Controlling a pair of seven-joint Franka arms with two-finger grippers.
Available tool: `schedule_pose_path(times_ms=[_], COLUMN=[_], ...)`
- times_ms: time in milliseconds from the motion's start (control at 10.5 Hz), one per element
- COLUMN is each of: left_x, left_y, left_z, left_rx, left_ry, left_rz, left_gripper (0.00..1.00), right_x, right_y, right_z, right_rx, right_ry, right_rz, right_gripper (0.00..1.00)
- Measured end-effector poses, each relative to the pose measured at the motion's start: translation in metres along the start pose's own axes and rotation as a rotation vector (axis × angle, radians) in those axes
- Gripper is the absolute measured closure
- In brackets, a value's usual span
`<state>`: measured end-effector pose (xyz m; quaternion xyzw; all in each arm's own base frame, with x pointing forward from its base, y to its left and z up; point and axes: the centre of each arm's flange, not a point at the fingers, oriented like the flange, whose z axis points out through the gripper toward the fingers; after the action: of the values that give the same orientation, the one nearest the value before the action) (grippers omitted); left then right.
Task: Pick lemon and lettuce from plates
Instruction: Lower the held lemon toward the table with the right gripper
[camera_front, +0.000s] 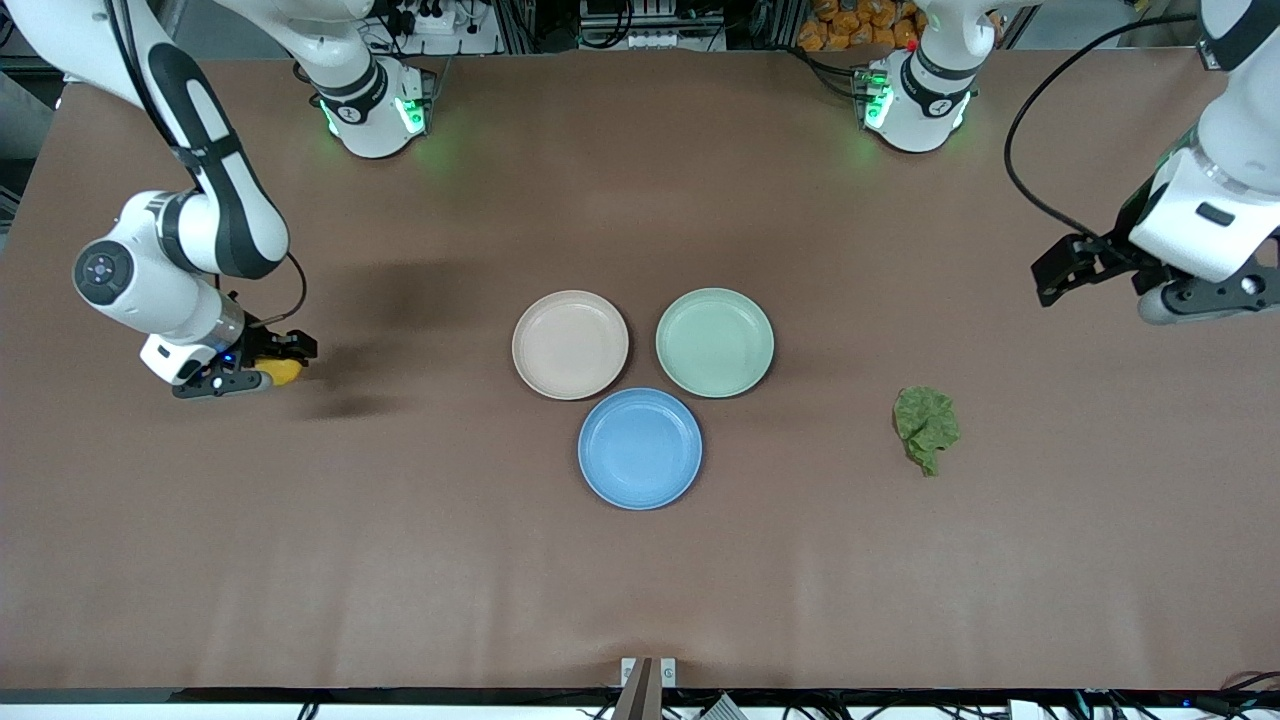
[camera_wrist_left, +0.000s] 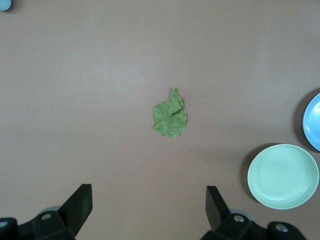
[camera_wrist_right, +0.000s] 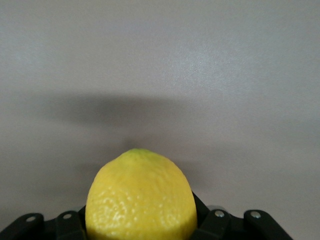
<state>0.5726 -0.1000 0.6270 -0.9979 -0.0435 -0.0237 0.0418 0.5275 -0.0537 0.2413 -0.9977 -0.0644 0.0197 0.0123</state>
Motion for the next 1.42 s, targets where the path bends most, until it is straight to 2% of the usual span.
schedule_pose_path(times_ms=[285,475,760,1045,1425], left_x=[-0.009,-0.012,-0.017,-0.019,-0.022], left_y=[-0.003,-0.004,-0.005,-0.019,-0.022], left_z=[-0.011,-0.016,-0.016,-0.013,-0.01], left_rx=[0.006,-0.019,-0.017,-0.062,-0.066], left_ry=[-0.002,-0.001,-0.008,-0.029,-0.037], left_rz=[-0.005,-0.01,0.068,0.046,0.043], left_gripper=[0.0,0.0,0.0,0.0,0.0], right_x=[0.0,0.0,-0.007,-0.009,-0.007], right_y=[0.002,0.006,0.031,0.036,0.032], right_z=[0.022,0.034,0.05,0.056,0.065], right_rx=[0.002,0.001,0.004,0.007,0.005], right_ry=[-0.004,0.001,-0.002,-0.006,0.008], right_rz=[0.004,0.009,-0.011,-0.015,-0.022], right_gripper=[0.4,0.4,0.4,0.4,0.4])
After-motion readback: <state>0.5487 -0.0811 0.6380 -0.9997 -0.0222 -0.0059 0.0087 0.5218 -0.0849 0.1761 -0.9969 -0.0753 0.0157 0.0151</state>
